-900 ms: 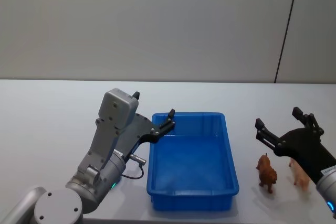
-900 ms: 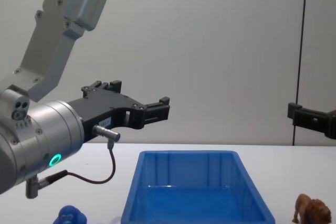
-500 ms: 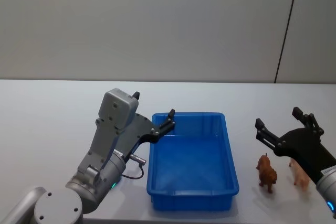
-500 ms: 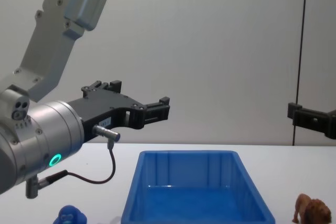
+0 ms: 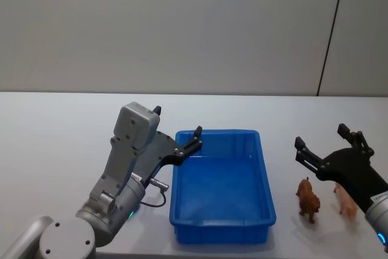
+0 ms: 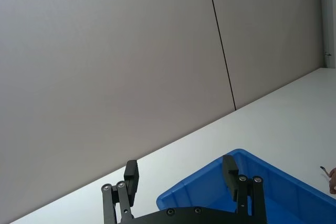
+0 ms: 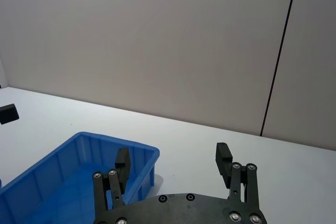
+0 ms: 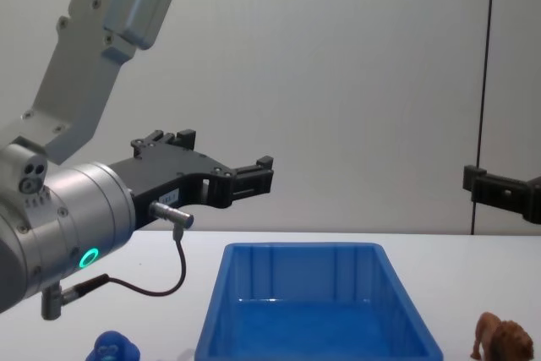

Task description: Pick up the two dolls from the table and place them into the box.

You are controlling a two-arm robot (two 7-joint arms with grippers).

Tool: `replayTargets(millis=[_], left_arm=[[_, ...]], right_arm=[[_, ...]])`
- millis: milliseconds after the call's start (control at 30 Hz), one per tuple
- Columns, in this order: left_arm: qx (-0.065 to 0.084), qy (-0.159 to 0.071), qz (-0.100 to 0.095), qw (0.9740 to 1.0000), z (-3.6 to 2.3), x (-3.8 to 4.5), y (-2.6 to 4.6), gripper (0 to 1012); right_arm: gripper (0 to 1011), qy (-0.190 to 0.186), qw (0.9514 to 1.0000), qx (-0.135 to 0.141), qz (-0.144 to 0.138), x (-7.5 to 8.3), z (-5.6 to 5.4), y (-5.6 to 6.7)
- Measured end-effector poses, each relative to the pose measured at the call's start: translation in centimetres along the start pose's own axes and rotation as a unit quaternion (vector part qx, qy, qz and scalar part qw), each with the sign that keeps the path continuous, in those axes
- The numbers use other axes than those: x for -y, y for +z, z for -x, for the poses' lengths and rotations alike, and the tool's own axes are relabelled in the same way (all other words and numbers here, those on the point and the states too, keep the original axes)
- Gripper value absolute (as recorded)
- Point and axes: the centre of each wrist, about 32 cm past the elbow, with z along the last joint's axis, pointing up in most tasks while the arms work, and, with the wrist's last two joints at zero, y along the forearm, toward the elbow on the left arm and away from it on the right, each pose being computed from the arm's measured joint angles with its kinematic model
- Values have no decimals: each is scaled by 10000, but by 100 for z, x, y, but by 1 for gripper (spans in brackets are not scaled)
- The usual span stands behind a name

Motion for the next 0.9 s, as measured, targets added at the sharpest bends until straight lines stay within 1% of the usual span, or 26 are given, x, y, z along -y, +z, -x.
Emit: replayTargets(millis=[233,367,433,467,567,633,667,900], left_arm=[[0,0,0,10000,0,0,0,1002],[0,0,0,10000,0,0,0,1002],[0,0,0,10000,0,0,0,1001],[-1,0,0,10000,0,0,0,1002],[-1,0,0,10000,0,0,0,1001],[-1,0,0,10000,0,0,0,1002],[0,0,0,10000,0,0,0,1002],[0,0,0,10000,0,0,0,1001]], right_arm=[[1001,2,10000,-15,45,-14,-71,1],[1001,-11,9999,-29,128,-30,-153,2],[1001,-23,9997,-41,224,-38,-216,-6],[1001,-23,9997,-41,224,-38,-216,-6],[1001,-55,9993,-31,366,-47,-321,-23],[1001,-65,9991,-24,419,-48,-356,-31],[1001,-70,9988,-12,482,-48,-397,-40],[1001,-95,9973,64,719,-32,-533,-93]])
